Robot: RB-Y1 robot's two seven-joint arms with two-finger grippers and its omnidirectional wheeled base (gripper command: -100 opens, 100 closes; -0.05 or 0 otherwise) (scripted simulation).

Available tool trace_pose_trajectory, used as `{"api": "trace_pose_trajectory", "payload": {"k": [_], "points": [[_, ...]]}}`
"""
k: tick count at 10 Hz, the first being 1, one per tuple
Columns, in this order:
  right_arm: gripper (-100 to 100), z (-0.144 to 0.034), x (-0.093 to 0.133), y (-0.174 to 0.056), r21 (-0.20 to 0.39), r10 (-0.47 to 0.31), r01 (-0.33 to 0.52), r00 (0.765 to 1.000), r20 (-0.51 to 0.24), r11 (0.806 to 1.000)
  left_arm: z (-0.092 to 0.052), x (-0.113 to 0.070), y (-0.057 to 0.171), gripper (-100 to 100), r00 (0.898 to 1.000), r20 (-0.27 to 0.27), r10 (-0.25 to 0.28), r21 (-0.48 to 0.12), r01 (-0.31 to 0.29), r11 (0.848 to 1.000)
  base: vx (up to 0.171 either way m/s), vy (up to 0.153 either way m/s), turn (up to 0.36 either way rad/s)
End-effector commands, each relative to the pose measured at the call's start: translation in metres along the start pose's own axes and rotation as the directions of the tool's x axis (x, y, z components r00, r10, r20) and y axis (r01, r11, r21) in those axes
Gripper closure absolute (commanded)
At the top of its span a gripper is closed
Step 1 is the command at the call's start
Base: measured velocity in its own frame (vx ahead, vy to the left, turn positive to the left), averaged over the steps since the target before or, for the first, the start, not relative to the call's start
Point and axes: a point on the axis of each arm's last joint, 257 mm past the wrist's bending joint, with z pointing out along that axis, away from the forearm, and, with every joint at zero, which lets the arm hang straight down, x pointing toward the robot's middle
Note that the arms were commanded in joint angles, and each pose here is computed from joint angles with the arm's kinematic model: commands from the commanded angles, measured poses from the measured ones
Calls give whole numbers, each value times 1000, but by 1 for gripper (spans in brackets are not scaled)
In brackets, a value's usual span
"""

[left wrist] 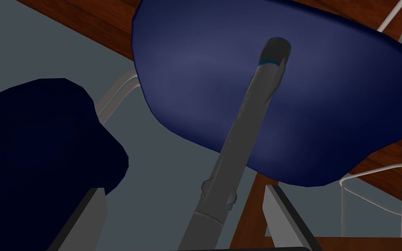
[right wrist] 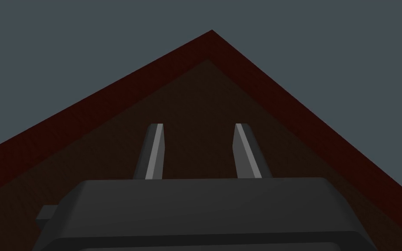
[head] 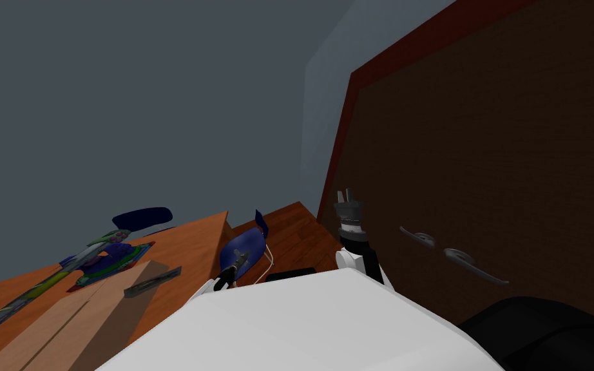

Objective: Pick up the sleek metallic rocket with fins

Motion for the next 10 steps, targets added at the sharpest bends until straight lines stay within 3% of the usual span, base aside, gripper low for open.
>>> {"api": "trace_pose_trajectory", "payload": {"k": [1,4,5,9,10], "points": [[0,0,0,0,0,0,0,1000,0,1000,1,3,2,-100,1000,-1,2,2,-2,1000,41,14,5],[0,0,0,0,0,0,0,1000,0,1000,2,6,3,-100,1000,-2,2,2,-2,1000,27,5,4],[0,0,0,0,0,0,0,1000,0,1000,2,6,3,100,1000,-2,2,3,-2,1000,0,0,0],[0,0,0,0,0,0,0,1000,0,1000,2,6,2,100,1000,-1,2,4,-2,1000,1,0,-3],[0,0,0,0,0,0,0,1000,0,1000,2,6,2,0,1000,-2,2,4,-2,1000,0,0,0]]}}
